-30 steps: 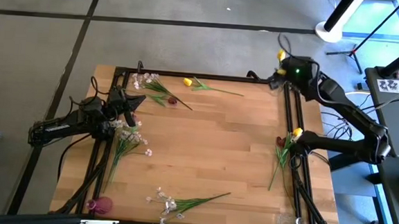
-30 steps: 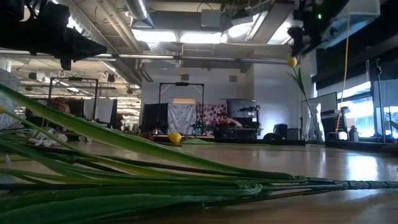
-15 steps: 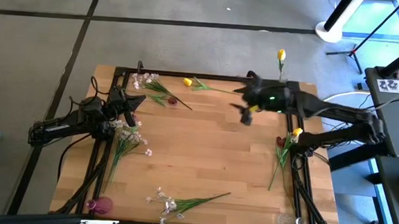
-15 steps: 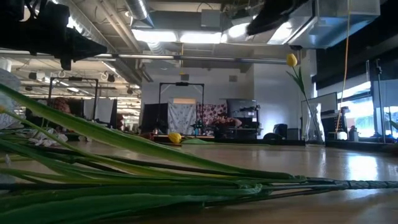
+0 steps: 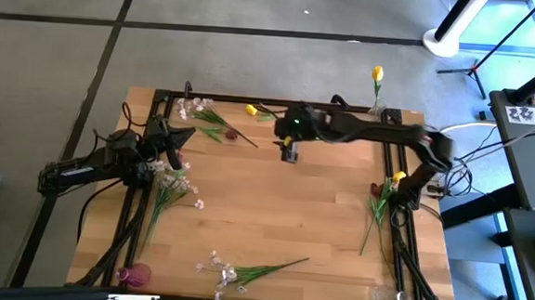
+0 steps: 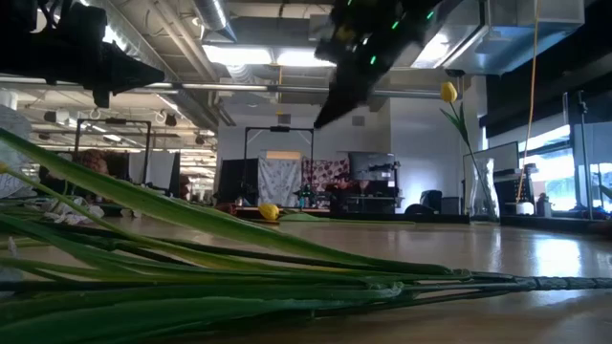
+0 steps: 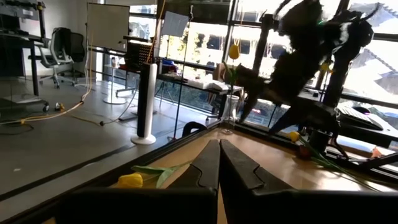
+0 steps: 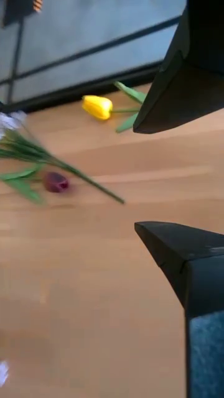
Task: Sort flowers into vase by color
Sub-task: Put the top yellow tulip into the glass vase
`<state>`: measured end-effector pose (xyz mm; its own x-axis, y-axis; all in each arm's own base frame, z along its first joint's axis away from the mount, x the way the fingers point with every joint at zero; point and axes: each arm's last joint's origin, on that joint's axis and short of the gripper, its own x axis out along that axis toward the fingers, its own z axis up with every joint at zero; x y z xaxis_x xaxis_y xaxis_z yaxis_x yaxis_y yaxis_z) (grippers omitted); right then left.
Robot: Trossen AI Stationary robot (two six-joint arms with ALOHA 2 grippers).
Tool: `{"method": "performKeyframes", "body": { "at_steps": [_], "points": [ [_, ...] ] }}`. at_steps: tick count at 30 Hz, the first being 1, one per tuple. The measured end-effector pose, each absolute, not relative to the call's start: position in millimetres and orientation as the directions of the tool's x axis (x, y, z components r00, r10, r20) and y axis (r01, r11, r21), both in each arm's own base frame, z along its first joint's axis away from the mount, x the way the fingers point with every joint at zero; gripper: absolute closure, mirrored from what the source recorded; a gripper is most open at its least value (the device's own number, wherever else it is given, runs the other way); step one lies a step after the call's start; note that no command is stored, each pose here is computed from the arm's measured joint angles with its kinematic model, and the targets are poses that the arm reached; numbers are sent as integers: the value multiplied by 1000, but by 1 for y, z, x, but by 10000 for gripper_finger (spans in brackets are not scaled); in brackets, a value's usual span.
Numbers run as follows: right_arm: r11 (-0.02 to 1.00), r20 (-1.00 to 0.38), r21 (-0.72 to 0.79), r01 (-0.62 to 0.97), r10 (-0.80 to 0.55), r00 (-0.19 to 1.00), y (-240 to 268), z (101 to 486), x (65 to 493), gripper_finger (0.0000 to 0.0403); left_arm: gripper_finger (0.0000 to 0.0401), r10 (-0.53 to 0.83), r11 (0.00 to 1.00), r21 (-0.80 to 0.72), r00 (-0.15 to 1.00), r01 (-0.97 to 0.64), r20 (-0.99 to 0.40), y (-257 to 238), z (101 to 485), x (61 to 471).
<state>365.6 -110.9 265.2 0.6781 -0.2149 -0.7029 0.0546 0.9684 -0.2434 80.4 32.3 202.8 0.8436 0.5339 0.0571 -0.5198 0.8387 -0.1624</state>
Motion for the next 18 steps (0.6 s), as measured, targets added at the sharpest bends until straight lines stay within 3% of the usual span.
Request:
{"method": "performKeyframes", "body": {
  "at_steps": [8, 18],
  "points": [
    [963, -781, -263, 57, -247, 574, -175, 217, 374, 169, 401, 534, 839, -162, 844, -520, 57, 32, 203, 80],
    [968, -895, -240, 69, -248, 372, -243, 159, 341, 269, 401, 534, 839, -162, 844, -520, 57, 32, 203, 80]
  ]
}}
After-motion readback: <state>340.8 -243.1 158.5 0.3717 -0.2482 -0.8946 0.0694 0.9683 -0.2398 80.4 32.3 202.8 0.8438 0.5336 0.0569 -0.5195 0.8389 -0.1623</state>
